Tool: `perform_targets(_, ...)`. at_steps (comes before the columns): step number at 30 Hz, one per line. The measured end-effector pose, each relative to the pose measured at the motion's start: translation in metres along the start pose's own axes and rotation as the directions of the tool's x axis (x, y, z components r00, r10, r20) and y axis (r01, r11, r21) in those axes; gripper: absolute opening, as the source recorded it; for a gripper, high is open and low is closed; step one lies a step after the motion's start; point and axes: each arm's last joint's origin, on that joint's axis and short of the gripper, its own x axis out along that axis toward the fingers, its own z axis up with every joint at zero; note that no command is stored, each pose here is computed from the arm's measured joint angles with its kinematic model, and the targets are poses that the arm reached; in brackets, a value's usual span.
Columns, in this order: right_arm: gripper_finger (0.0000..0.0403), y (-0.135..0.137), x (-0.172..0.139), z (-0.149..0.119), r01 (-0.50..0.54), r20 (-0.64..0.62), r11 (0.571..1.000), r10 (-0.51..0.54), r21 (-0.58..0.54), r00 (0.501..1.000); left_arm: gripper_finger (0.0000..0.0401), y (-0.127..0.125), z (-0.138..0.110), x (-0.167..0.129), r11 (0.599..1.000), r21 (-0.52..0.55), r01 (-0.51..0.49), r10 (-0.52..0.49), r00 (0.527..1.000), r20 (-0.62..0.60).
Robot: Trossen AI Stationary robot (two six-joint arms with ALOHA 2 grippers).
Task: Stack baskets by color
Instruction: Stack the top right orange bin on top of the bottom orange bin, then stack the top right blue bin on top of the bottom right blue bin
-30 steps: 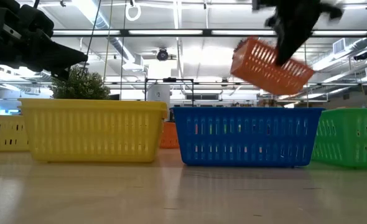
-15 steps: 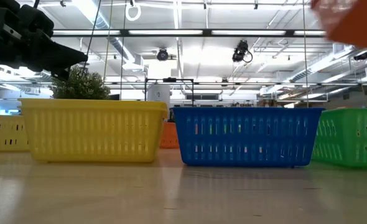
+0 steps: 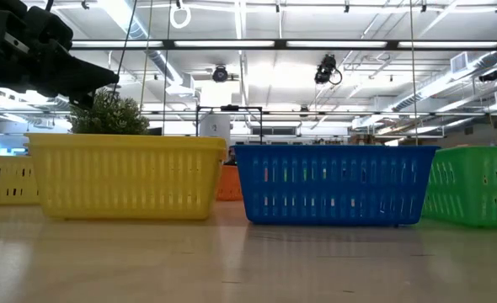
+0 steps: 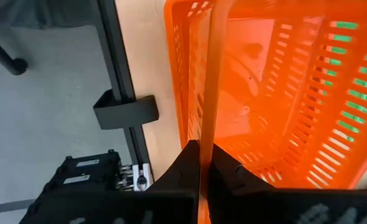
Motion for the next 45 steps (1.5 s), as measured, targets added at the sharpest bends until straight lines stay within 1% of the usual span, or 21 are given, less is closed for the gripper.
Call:
perform_targets(6, 0.0013, 0.0, 0.0, 0.002, 0.012, 0.04, 1.0, -0.012, -0.007, 0.999, 0.0038, 0.0, 0.0, 0.0, 1.0, 0.0, 0.0, 0.0, 1.0, 0.0)
perform_targets(9, 0.0019, 0.0, 0.002, 0.003, 0.009, 0.04, 1.0, -0.009, -0.004, 0.999, 0.0035, 0.0, 0.0, 0.0, 1.0, 0.0, 0.0, 0.0, 1.0, 0.0)
perform_targets(13, 0.0017, 0.0, 0.007, 0.004, 0.013, 0.038, 1.0, -0.013, -0.004, 0.999, 0.003, 0.0, 0.0, 0.0, 1.0, 0.0, 0.001, -0.001, 1.0, 0.0)
perform_targets(19, 0.0022, 0.001, 0.011, 0.004, 0.008, 0.036, 1.0, -0.008, -0.006, 0.999, 0.0035, 0.0, 0.0, 0.0, 1.0, 0.0, 0.0, 0.0, 1.0, 0.0)
perform_targets(24, 0.0049, 0.001, 0.011, 0.004, 0.008, 0.033, 1.0, -0.007, -0.023, 0.999, 0.0038, 0.0, 0.0, 0.0, 1.0, 0.0, 0.0, 0.0, 1.0, 0.0)
perform_targets(31, 0.0103, 0.001, 0.011, 0.003, 0.004, 0.021, 1.0, -0.004, -0.024, 1.0, 0.0029, 0.0, 0.0, 0.0, 1.0, 0.0, 0.0, 0.0, 1.0, 0.0)
perform_targets(35, 0.0121, 0.0, 0.006, 0.001, -0.031, -0.006, 0.998, 0.031, -0.047, 1.0, 0.0029, 0.0, 0.0, 0.0, 1.0, 0.0, 0.0, 0.0, 1.0, 0.0)
perform_targets(37, 0.0121, -0.002, -0.003, 0.0, -0.058, 0.04, 0.997, 0.061, -0.059, 0.997, 0.0032, 0.0, 0.0, 0.0, 1.0, 0.0, 0.0, 0.0, 1.0, 0.0)
perform_targets(39, 0.0116, 0.0, -0.012, -0.003, -0.061, 0.154, 0.992, 0.077, -0.11, 0.985, 0.0035, 0.0, 0.0, 0.0, 1.0, 0.0, 0.0, 0.0, 1.0, 0.0)
perform_targets(41, 0.0107, 0.002, -0.02, -0.007, -0.007, 0.311, 0.987, 0.058, -0.163, 0.949, 0.0036, 0.0, 0.0, 0.0, 1.0, 0.0, 0.0, 0.0, 1.0, 0.0)
perform_targets(42, 0.0101, 0.001, -0.024, -0.009, 0.034, 0.384, 0.985, 0.034, -0.168, 0.923, 0.0036, 0.0, 0.0, 0.0, 1.0, 0.0, 0.001, -0.001, 1.0, 0.0)
perform_targets(43, 0.0095, 0.0, -0.028, -0.012, 0.07, 0.444, 0.984, 0.009, -0.162, 0.896, 0.0035, 0.0, 0.0, 0.0, 1.0, 0.0, 0.001, -0.001, 1.0, 0.0)
perform_targets(45, 0.0081, -0.005, -0.035, -0.011, 0.113, 0.517, 0.984, -0.025, -0.139, 0.855, 0.0031, 0.0, 0.0, 0.0, 1.0, 0.0, 0.0, 0.0, 1.0, 0.0)
